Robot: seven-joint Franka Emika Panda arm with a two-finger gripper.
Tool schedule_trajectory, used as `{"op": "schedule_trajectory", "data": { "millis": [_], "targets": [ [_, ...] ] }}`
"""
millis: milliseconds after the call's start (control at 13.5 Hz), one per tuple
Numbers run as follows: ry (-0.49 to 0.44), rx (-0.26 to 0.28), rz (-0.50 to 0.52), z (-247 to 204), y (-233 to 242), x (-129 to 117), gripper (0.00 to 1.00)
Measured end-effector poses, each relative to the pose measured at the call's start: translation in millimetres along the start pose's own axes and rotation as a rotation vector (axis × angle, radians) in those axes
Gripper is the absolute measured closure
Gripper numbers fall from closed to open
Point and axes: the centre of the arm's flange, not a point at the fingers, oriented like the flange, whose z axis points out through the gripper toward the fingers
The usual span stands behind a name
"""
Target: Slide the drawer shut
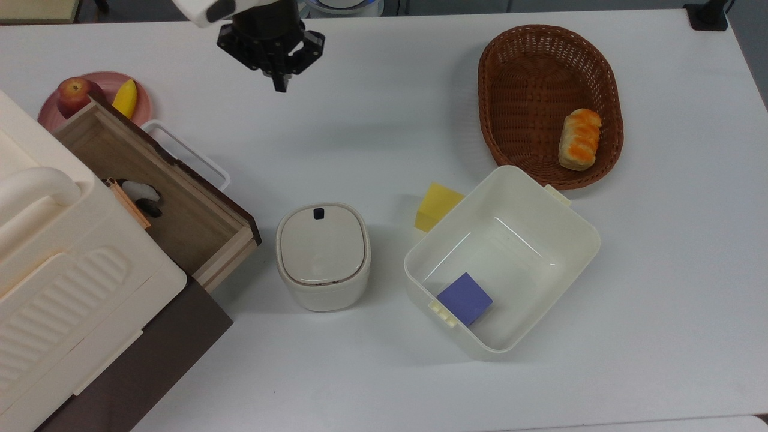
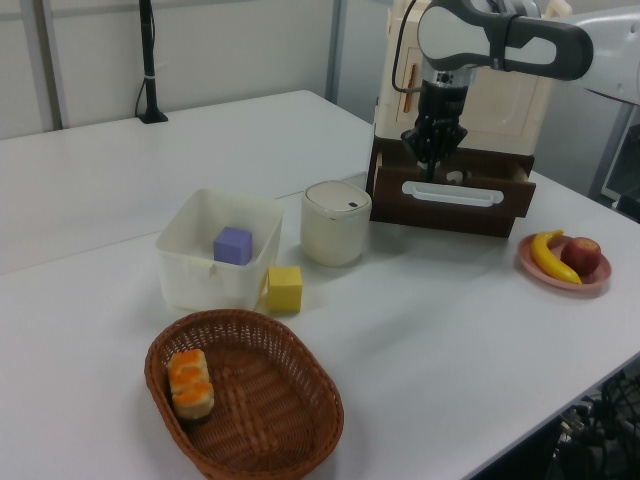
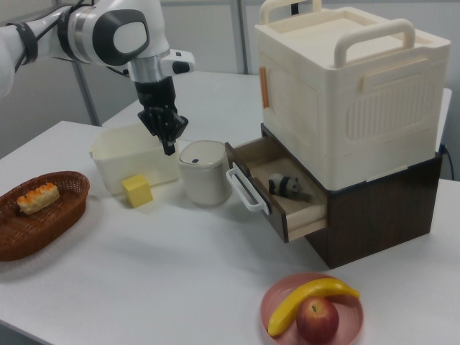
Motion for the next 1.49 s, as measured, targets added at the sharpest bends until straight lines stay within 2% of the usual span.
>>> {"op": "schedule_trajectory", "data": {
  "millis": [223,446,594,817,1188,1337,1485],
  "targets": [
    [-0.012,-0.002,0.129,7,23,2,0.99],
    [-0.014,-0.007,0.364,34,55,15,0.99],
    [-0.002,-0.008,0.436,53,67,24,0.99],
    [0.008,-0.01,0.478,84,81,38,0.99],
    [0.061,-0.028,0.484,121,90,59,0.99],
    [0.072,-0.028,0.495,127,96,63,0.99],
    [0.106,-0.028,0.529,125,122,72,0.99]
  ]
}}
